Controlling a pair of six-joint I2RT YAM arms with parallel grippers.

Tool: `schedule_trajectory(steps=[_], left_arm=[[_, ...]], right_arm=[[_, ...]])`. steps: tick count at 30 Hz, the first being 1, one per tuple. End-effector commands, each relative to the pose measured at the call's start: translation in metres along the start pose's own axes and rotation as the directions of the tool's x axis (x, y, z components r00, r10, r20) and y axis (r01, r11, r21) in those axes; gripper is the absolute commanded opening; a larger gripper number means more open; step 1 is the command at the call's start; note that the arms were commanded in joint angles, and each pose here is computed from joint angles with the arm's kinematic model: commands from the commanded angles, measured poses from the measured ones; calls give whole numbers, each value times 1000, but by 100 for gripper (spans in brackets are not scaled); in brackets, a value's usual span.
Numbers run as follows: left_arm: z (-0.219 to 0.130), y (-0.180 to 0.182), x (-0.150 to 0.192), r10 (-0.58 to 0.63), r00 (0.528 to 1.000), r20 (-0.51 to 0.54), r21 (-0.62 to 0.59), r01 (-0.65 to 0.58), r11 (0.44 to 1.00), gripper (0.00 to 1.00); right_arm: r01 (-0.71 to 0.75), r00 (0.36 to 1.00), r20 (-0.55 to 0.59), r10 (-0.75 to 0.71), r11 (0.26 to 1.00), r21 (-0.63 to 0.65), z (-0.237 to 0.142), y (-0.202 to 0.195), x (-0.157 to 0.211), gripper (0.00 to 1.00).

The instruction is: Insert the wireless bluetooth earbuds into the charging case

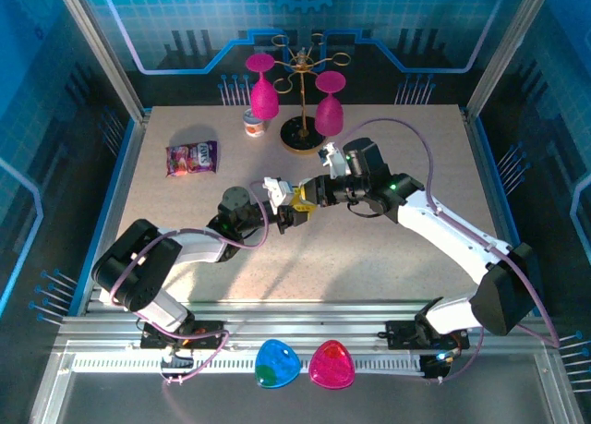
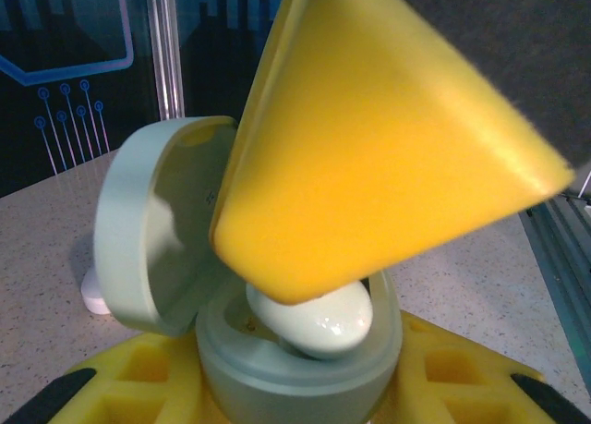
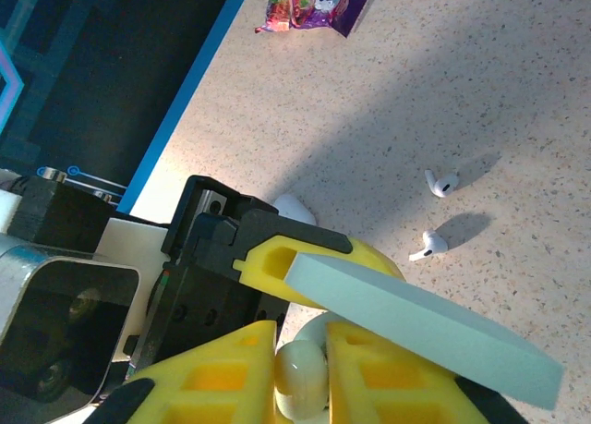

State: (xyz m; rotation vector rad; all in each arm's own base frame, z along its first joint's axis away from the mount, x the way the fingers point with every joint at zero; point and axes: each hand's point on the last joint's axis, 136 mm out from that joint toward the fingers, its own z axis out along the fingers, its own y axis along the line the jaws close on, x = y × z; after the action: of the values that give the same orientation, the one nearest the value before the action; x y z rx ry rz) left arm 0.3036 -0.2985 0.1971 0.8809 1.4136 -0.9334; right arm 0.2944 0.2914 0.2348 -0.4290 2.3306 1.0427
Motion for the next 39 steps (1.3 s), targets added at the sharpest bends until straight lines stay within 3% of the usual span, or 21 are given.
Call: schedule_trajectory(steps=[1, 10, 17, 28, 34, 39], left_arm=[[2, 0, -28, 45, 997, 68, 2, -45, 999, 28], [1, -1, -25, 44, 997, 65, 0, -44, 999, 28], [0, -2, -23, 44, 997, 66, 6, -45, 999, 28], [-2, -9, -16, 85, 993, 76, 35, -88, 995, 28], [-6, -16, -15, 148, 985, 92, 56, -154, 987, 28], [-9, -20, -15, 183, 978, 96, 67, -190, 980, 28]], right_arm=[[14, 999, -38, -14, 1000, 3, 5, 3, 9, 25], [52, 998, 37, -54, 997, 51, -15, 7, -6, 45], [82, 992, 87, -87, 995, 56, -31, 13, -13, 53], [129, 964, 216, -154, 983, 127, -65, 14, -31, 58], [44, 986, 146, -81, 969, 242, -59, -15, -36, 58], [21, 994, 97, -48, 964, 265, -51, -22, -37, 55]])
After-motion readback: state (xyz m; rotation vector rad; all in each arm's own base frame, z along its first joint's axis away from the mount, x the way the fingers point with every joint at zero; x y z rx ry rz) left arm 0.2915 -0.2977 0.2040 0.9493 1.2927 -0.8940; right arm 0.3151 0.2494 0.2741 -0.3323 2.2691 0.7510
